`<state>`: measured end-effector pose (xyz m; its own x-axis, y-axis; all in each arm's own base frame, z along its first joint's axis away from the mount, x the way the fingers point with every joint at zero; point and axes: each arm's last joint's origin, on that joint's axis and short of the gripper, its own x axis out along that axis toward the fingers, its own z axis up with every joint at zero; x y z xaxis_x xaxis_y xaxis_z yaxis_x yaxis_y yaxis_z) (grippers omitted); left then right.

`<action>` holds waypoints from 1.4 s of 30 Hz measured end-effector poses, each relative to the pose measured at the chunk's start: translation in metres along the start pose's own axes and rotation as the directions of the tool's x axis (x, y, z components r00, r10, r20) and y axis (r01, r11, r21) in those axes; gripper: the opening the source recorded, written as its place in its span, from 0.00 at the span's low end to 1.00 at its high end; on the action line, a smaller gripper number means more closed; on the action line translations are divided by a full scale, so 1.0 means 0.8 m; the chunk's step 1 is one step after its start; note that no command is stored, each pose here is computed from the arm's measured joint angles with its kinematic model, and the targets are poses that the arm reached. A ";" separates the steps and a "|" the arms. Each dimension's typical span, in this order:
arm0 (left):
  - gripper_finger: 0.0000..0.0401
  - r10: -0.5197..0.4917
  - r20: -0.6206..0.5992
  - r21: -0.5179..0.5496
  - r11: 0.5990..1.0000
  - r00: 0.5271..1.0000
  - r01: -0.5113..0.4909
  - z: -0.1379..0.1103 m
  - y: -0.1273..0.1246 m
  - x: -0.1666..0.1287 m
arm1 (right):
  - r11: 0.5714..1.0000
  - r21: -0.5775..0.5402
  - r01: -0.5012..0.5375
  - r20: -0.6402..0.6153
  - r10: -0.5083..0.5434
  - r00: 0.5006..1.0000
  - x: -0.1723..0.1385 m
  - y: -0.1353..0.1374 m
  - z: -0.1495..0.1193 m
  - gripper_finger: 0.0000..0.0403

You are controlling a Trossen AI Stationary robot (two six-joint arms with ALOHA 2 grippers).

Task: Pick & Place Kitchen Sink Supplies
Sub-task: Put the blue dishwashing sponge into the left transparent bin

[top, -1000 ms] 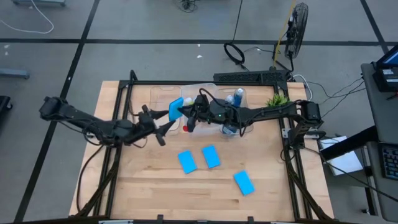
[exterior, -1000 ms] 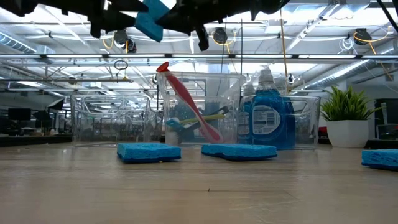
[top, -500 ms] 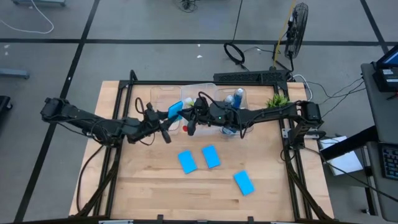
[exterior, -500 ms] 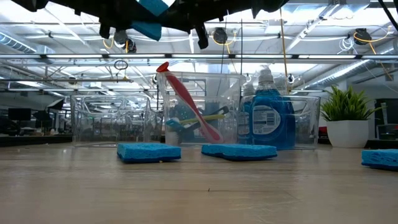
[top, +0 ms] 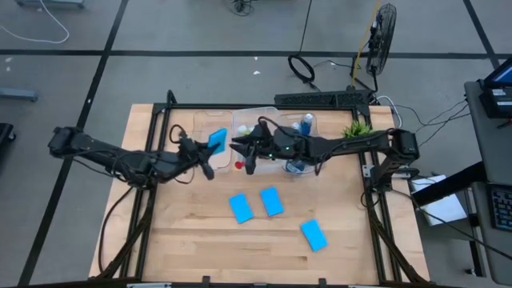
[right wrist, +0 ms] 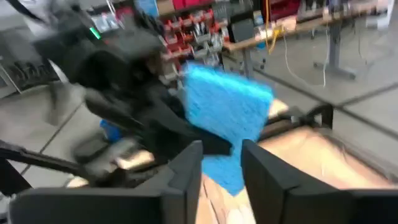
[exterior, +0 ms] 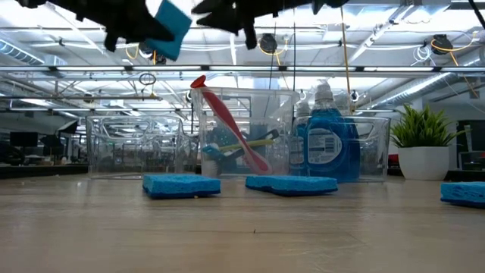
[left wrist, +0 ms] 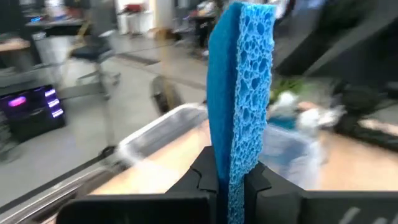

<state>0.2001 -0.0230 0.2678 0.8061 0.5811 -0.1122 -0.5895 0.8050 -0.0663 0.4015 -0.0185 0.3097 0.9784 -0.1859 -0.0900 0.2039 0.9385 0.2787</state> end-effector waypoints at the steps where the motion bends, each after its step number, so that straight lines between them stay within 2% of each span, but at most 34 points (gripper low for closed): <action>1: 0.03 0.031 -0.010 -0.001 1.000 0.999 -0.031 -0.001 0.005 -0.003 | 1.000 -0.010 -0.004 0.012 0.004 1.000 -0.002 0.001 0.004 0.27; 5: 0.03 0.150 -0.043 -0.031 0.988 0.988 -0.151 -0.004 0.022 -0.012 | 0.997 -0.081 -0.014 0.010 0.015 1.000 -0.017 0.005 0.018 0.36; 9: 0.03 0.212 -0.108 -0.105 0.969 0.971 -0.223 -0.012 0.038 -0.010 | 0.983 -0.156 -0.093 0.043 0.101 0.994 -0.039 0.013 0.045 0.41; 12: 0.03 0.231 -0.182 -0.155 0.953 0.956 -0.259 -0.021 0.049 -0.003 | 0.969 -0.200 -0.143 0.039 0.153 0.987 -0.055 0.016 0.058 0.42; 18: 0.03 0.232 -0.363 -0.257 0.906 0.903 -0.336 -0.040 0.073 0.019 | 0.965 -0.226 -0.133 -0.014 0.133 0.991 -0.095 0.011 0.064 0.40; 23: 0.03 0.205 -0.474 -0.330 0.861 0.857 -0.388 -0.050 0.093 0.038 | 0.979 -0.162 -0.127 -0.039 0.122 0.992 -0.129 0.000 0.047 0.38; 27: 0.03 0.210 -0.546 -0.328 0.837 0.811 -0.437 -0.062 0.106 0.055 | 0.987 -0.097 -0.125 -0.046 0.121 0.992 -0.154 -0.009 0.030 0.37; 33: 0.03 0.178 -0.643 -0.327 0.816 0.745 -0.477 -0.083 0.121 0.077 | 0.988 -0.014 -0.153 0.047 0.154 0.987 -0.185 -0.021 0.002 0.37; 38: 0.03 0.162 -0.649 -0.342 0.810 0.743 -0.476 -0.089 0.127 0.089 | 0.981 0.044 -0.190 0.152 0.182 0.972 -0.203 -0.029 -0.019 0.36; 42: 0.03 0.150 -0.654 -0.342 0.816 0.742 -0.466 -0.089 0.130 0.090 | 0.983 0.064 -0.173 0.196 0.158 0.968 -0.213 -0.033 -0.026 0.36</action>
<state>0.1931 0.0937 0.1826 0.4760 0.4733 -0.7412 -0.8744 0.3450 -0.3411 0.2289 -0.0055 0.2981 0.9855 -0.0888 0.1447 0.0329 0.9359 0.3506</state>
